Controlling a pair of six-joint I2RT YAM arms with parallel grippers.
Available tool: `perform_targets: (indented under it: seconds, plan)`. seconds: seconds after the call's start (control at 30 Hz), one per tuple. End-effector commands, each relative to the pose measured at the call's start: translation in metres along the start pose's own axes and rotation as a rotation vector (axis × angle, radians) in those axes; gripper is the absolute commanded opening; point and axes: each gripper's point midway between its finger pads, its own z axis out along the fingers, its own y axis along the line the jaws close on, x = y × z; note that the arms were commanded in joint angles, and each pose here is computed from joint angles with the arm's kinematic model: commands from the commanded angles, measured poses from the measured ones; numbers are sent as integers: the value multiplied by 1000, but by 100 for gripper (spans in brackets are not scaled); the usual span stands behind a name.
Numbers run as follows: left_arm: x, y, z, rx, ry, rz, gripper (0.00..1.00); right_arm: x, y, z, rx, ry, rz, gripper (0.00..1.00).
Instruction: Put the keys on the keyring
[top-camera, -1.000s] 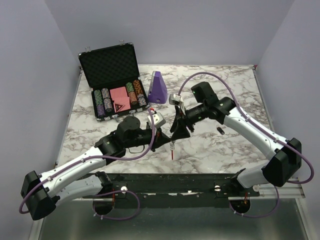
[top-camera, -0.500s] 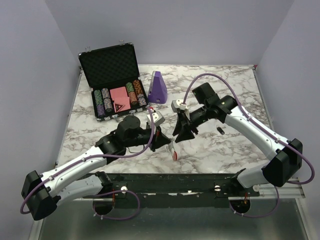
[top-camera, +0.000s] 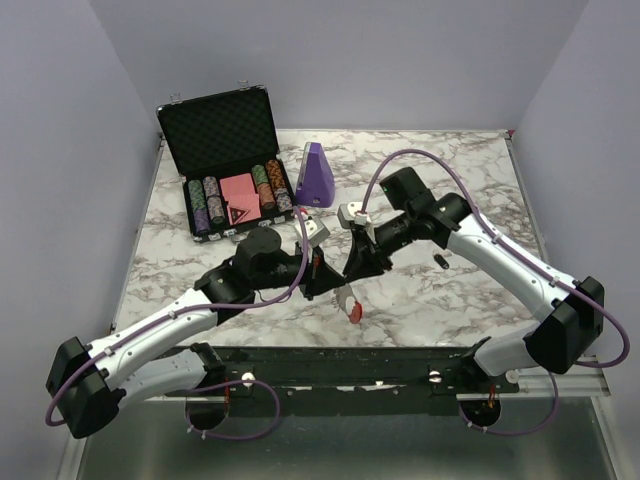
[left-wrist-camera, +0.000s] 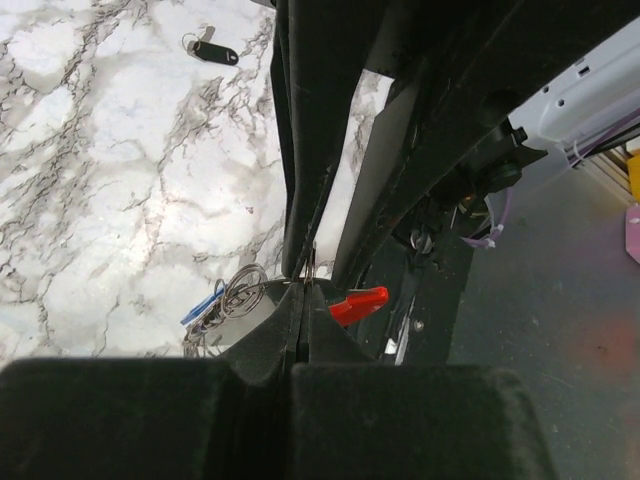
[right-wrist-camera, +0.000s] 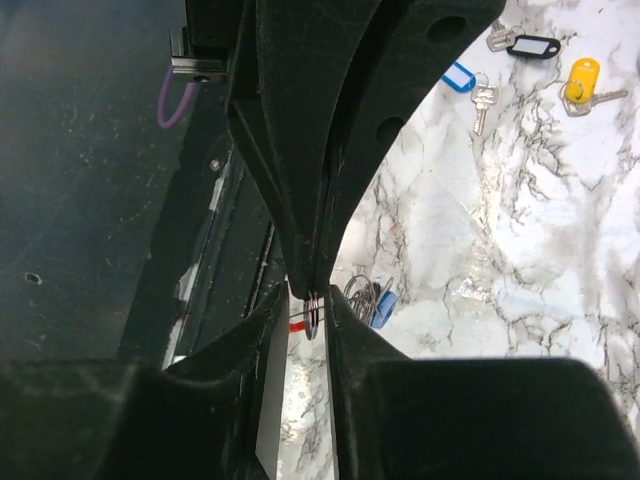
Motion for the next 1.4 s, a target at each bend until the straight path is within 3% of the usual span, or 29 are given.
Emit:
perform_targets:
  seconds: [0.0,0.1,0.2,0.4,0.6,0.93,1.0,1.07,1.13,1.37]
  plan:
    - [-13,-11,1,66,-42,-14,0,6,-4,4,26,30,-18,19]
    - [-12,-12,1,77,-35,-28,0,5,-5,3,31,32,-22,5]
    - [-9,-10,1,77,-28,-31,0,4,-7,2,47,31,-2,3]
    - [-2,-4,-4,53,-32,54,0,-4,-7,10,36,-39,199,1]
    - [1,2,-12,-6,-84,234,0,-4,-10,13,-16,-129,421,1]
    - [-16,14,-27,-180,-210,502,0,14,-28,25,33,-121,856,1]
    - [-17,16,-31,-203,-216,525,0,9,-26,23,4,-137,903,11]
    - [-15,18,-34,-211,-216,537,0,2,-27,19,-15,-158,908,32]
    - [-13,18,-35,-208,-209,542,0,-5,-26,14,-37,-180,888,46]
    - [-5,14,-35,-172,-195,545,0,-21,-27,-4,-41,-213,747,55]
